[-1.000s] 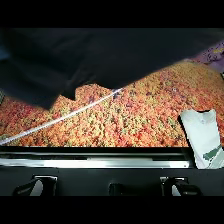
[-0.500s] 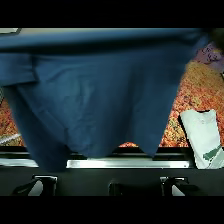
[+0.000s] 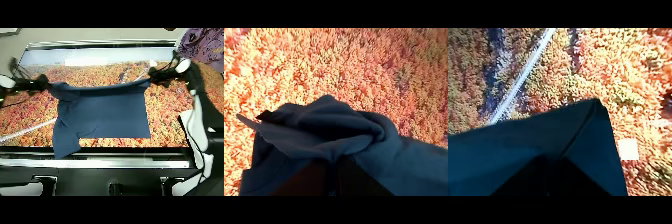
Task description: Fold the clothes and pants, and hang the long-sleeved shirts on hangers.
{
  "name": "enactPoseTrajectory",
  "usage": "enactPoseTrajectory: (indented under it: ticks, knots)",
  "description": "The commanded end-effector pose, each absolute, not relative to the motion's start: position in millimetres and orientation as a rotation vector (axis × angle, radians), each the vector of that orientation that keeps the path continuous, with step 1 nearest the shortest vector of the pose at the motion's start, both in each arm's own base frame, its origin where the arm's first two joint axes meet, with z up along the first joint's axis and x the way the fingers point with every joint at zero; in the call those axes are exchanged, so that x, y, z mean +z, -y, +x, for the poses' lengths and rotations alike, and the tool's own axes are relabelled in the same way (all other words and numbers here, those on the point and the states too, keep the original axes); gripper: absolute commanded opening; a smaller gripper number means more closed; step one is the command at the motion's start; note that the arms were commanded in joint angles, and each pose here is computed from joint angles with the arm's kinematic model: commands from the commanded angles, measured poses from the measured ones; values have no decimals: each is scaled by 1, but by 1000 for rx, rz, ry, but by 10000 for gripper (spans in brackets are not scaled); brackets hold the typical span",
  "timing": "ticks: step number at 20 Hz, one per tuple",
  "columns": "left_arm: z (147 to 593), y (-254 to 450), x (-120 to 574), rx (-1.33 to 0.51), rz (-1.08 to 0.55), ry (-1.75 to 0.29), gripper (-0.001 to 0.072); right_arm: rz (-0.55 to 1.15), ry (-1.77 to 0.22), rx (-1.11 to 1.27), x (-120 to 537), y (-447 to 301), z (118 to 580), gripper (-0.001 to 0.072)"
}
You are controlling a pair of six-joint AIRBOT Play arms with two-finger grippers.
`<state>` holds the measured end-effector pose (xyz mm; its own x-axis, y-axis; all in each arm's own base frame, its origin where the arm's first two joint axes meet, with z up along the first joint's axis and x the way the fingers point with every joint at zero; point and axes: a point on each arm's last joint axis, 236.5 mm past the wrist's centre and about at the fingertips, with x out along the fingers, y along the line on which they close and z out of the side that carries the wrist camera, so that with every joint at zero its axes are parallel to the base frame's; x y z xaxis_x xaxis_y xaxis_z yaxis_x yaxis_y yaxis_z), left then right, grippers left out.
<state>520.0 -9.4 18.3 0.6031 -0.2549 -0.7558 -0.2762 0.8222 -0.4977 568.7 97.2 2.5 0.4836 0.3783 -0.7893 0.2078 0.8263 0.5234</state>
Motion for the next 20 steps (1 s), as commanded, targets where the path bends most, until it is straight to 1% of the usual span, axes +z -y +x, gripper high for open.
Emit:
enactPoseTrajectory:
  ticks: [1,2,3,4,5,6,7,8,9,11,13,14,16,18,20]
  knots:
    - [527,37,-54,9,-706,-1051,22,638,-1123,116,-51,-123,577,32]
    - [526,39,-57,7,-712,-1062,29,638,-1127,115,-53,-125,577,53]
    - [525,38,-55,7,-712,-1063,144,645,-1132,114,-52,-126,576,151]
    - [524,35,-50,7,-715,-1062,344,655,-1144,110,-50,-125,573,256]
    - [523,29,-42,6,-718,-1057,434,650,-1162,114,-46,-123,568,330]
    - [522,21,-31,2,-716,-1051,440,646,-1177,117,-39,-119,562,364]
    - [518,13,-19,-9,-708,-1054,440,641,-1196,122,-29,-112,554,419]
    - [512,4,-7,-24,-698,-1067,440,643,-1209,123,-18,-104,547,494]
    - [502,-5,6,-43,-681,-1084,440,621,-1221,138,-5,-93,538,520]
    - [476,-24,28,-77,-645,-1114,440,531,-1250,198,21,-69,514,545]
    - [444,-36,48,-135,-588,-1158,440,443,-1295,260,39,-43,486,545]
    - [432,-42,59,-152,-581,-1160,437,481,-1293,257,46,-30,477,544]
    - [423,-49,83,-165,-665,-1063,438,522,-1286,289,50,-14,458,544]
    - [401,-53,82,-149,-699,-1057,438,607,-1318,289,32,-4,423,543]
    - [378,-51,65,-117,-739,-1077,436,677,-1367,235,0,1,382,540]
